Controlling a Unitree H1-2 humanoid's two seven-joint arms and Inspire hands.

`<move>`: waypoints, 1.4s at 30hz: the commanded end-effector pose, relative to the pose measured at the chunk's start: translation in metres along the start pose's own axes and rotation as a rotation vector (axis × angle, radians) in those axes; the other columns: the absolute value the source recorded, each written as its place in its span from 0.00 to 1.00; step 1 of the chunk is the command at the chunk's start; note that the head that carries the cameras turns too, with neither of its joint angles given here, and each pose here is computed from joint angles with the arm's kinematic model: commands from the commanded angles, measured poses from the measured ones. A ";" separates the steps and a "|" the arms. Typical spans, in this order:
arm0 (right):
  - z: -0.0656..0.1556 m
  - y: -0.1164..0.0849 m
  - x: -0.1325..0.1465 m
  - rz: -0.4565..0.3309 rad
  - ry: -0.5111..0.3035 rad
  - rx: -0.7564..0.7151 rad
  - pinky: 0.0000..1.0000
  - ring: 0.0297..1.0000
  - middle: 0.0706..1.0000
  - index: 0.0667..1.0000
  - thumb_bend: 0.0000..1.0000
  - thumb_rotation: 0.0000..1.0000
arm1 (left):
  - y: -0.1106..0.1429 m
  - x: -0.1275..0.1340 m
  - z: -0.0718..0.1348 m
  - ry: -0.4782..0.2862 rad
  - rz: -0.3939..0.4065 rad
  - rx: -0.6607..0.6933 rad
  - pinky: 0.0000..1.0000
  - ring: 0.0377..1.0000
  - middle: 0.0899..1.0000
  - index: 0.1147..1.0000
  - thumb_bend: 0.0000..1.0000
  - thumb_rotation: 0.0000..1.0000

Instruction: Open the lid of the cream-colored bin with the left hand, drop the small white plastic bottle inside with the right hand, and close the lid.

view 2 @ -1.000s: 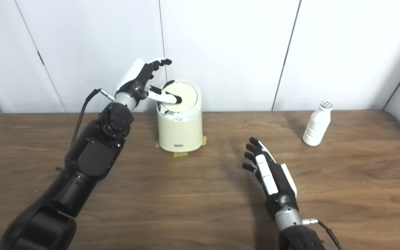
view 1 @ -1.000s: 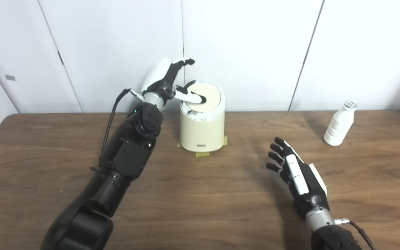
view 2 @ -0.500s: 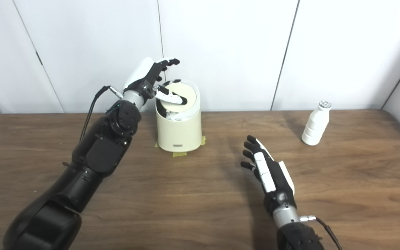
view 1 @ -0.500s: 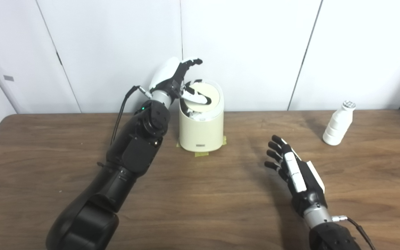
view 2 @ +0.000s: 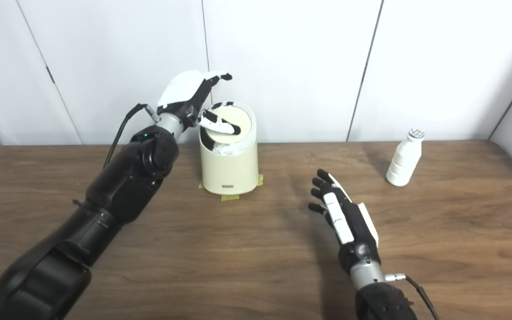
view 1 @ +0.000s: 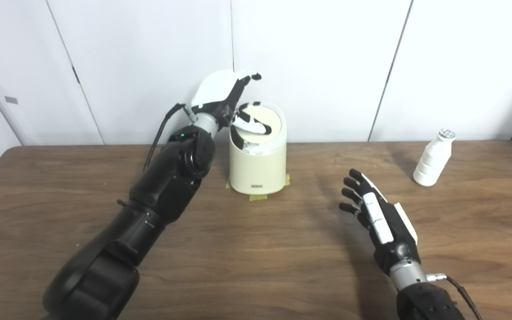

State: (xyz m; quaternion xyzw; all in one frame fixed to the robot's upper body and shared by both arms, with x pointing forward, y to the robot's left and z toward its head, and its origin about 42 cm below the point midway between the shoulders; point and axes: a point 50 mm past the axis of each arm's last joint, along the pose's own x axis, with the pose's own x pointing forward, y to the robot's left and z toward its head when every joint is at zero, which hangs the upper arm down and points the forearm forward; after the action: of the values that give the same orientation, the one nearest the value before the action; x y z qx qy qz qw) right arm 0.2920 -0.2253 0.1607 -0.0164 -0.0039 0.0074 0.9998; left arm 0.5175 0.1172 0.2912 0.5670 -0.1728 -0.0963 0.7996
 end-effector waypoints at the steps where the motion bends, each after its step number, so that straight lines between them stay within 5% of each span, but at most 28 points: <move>1: 0.022 0.002 0.006 0.011 -0.090 0.008 0.78 0.88 0.88 0.90 0.59 0.88 | 0.025 0.009 0.007 -0.032 0.063 0.086 0.82 0.86 0.87 0.87 0.92 0.00; 22: 0.025 0.004 0.007 0.015 -0.098 0.014 0.79 0.88 0.88 0.90 0.62 0.87 | 0.006 -0.006 -0.009 -0.084 0.018 0.303 0.87 0.86 0.86 0.88 0.95 0.00; 42: 0.027 0.000 0.005 0.012 -0.105 0.009 0.78 0.87 0.88 0.90 0.62 0.86 | -0.010 -0.019 -0.024 -0.071 -0.073 0.346 0.87 0.85 0.86 0.90 0.97 0.00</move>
State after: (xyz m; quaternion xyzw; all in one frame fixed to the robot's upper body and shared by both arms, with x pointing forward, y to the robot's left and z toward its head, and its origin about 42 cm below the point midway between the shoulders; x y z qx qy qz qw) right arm 0.2919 -0.2259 0.1670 -0.0134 -0.0132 0.0095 0.9998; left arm 0.5033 0.1236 0.2724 0.6659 -0.2252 -0.1200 0.7011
